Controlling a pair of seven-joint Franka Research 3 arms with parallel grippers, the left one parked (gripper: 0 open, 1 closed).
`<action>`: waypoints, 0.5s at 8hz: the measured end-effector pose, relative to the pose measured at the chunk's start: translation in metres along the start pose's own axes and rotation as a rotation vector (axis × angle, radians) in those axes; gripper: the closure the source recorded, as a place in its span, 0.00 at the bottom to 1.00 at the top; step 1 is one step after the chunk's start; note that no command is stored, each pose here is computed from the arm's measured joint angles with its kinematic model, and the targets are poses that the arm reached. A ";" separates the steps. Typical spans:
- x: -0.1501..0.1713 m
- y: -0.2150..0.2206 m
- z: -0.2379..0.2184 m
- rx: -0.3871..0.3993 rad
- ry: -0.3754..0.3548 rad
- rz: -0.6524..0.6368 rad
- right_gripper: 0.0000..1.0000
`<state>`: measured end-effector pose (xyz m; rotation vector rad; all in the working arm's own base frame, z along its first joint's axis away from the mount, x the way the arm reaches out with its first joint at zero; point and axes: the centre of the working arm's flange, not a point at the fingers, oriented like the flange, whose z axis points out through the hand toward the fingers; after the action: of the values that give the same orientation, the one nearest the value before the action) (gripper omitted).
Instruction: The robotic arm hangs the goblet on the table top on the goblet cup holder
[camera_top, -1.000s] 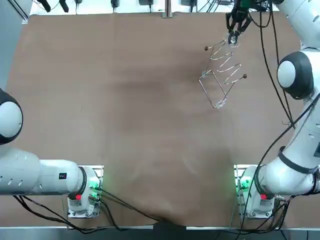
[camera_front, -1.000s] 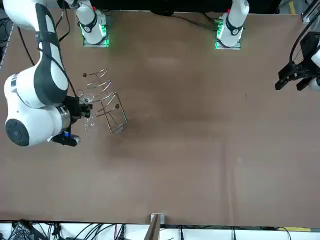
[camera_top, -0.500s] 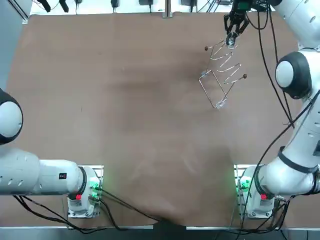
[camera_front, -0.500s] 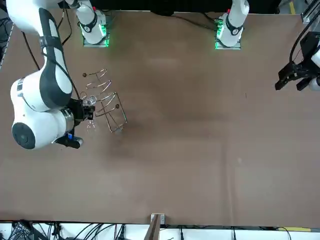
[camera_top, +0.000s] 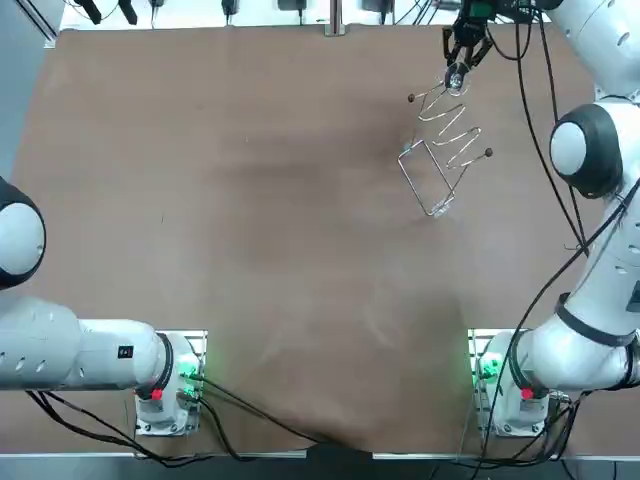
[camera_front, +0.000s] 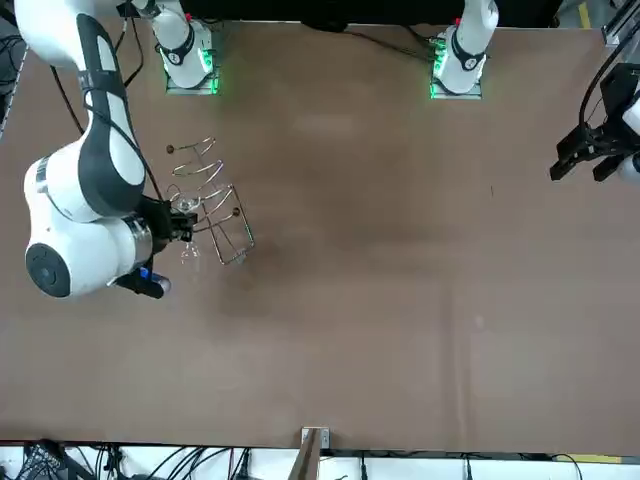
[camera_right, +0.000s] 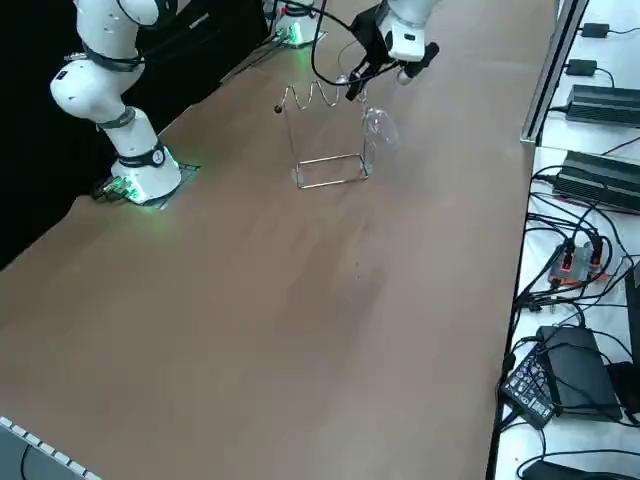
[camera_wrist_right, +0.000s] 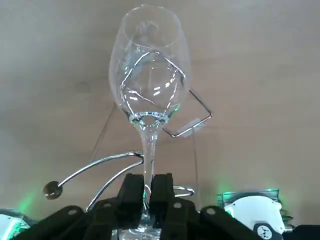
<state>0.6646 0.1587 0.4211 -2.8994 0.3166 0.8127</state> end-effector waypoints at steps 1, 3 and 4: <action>-0.001 -0.002 0.000 0.008 -0.005 0.001 0.89; -0.001 -0.002 0.000 0.015 -0.009 0.001 0.89; 0.000 0.000 0.000 0.017 -0.008 0.004 0.89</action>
<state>0.6648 0.1588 0.4212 -2.8803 0.3274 0.8181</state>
